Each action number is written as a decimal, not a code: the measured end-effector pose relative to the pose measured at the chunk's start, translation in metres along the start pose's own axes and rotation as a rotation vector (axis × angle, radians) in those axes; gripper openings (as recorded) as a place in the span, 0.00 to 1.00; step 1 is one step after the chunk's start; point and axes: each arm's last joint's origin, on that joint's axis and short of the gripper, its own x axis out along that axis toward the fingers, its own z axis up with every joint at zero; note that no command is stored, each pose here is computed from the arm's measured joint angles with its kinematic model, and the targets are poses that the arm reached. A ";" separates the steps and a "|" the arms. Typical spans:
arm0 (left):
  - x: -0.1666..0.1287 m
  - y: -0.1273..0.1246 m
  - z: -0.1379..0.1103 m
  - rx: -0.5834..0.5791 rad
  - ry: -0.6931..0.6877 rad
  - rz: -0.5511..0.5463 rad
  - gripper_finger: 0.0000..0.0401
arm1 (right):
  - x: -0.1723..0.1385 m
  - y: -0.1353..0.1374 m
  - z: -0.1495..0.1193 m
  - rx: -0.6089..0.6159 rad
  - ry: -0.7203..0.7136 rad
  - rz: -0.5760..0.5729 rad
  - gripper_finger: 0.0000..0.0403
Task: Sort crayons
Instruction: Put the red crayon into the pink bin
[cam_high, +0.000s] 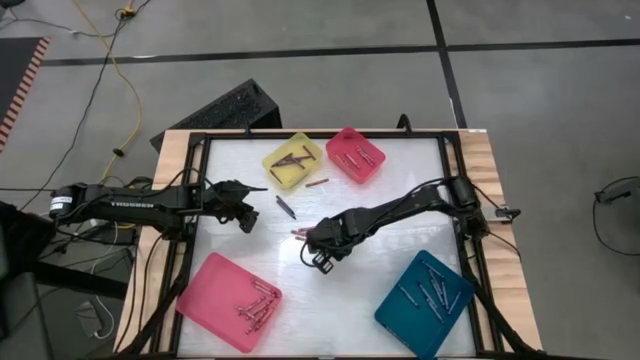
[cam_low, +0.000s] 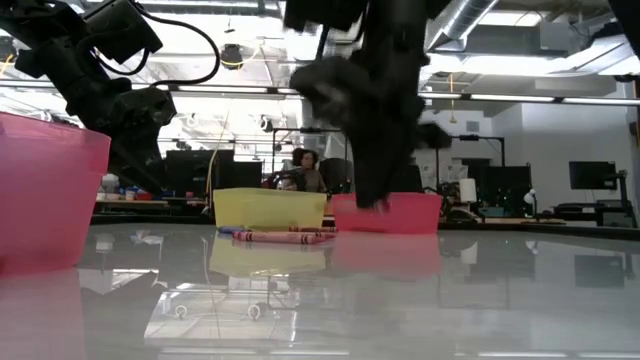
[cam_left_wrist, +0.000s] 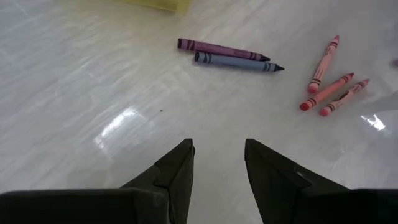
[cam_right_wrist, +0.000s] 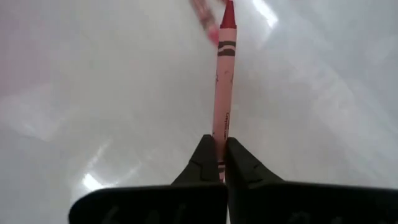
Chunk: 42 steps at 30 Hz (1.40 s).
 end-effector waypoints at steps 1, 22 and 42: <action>0.000 0.000 0.000 0.000 -0.001 -0.001 0.33 | -0.003 0.001 0.000 -0.001 -0.020 0.012 0.01; 0.000 0.000 -0.001 0.042 0.019 -0.020 0.33 | -0.031 0.070 0.011 -0.591 -0.575 0.489 0.00; 0.000 0.000 -0.003 0.043 0.050 -0.025 0.33 | -0.019 0.107 0.005 -0.806 -0.807 0.660 0.00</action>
